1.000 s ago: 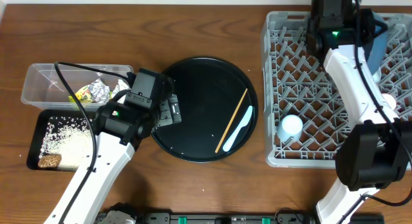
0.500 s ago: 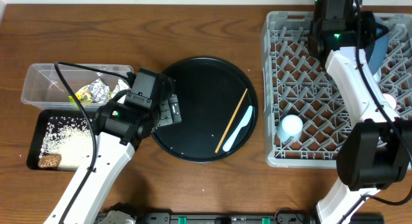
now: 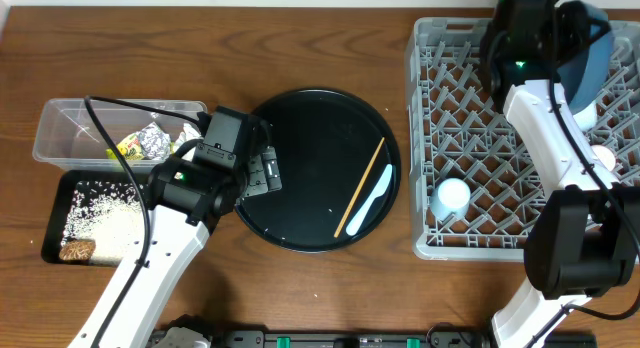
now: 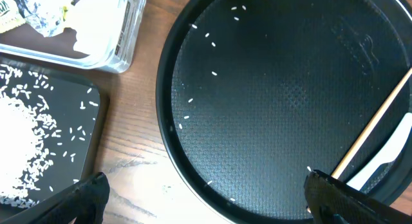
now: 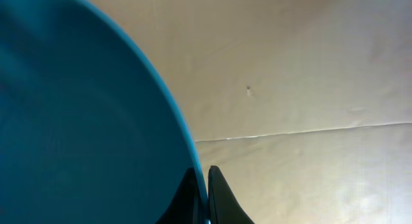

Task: Sort waste into correct bins and load items into the dishwasher rack

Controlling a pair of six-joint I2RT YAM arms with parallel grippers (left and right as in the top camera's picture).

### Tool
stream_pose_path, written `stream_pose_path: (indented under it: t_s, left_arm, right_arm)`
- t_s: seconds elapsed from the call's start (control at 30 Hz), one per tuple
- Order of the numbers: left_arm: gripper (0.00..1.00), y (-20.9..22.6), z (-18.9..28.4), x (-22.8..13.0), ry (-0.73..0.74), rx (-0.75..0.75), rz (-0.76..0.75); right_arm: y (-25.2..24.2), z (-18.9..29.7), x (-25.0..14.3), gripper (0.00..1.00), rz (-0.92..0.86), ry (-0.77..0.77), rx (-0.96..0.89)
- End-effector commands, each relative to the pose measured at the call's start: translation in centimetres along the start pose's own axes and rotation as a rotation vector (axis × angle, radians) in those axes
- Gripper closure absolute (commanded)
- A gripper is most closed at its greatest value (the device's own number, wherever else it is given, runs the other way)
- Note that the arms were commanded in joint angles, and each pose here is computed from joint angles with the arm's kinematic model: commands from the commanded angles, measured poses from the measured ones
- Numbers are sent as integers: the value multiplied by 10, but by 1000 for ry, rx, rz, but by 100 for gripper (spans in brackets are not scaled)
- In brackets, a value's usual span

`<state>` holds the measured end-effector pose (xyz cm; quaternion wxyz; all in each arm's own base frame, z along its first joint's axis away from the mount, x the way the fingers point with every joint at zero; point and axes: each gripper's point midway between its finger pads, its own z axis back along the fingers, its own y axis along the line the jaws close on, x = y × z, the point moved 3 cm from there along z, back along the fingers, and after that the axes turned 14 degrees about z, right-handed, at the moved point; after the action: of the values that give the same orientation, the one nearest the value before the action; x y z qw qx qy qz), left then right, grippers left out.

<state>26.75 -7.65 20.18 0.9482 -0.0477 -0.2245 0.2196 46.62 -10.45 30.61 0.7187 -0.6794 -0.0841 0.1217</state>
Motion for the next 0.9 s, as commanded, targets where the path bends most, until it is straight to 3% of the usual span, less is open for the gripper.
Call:
stream_pose_path:
  t_s: [0.0, 0.27, 0.87]
  left_arm:
    - [2, 4, -3, -1, -2, 24, -11]
    - [2, 4, -3, -1, -2, 24, -11]
    - [2, 4, -3, -1, -2, 24, -11]
  right_arm:
    - [-3, -5, -9, 99, 148, 54, -7]
    - [30, 0, -7, 99, 297, -7, 60]
    - [75, 11, -4, 99, 415, -81, 97]
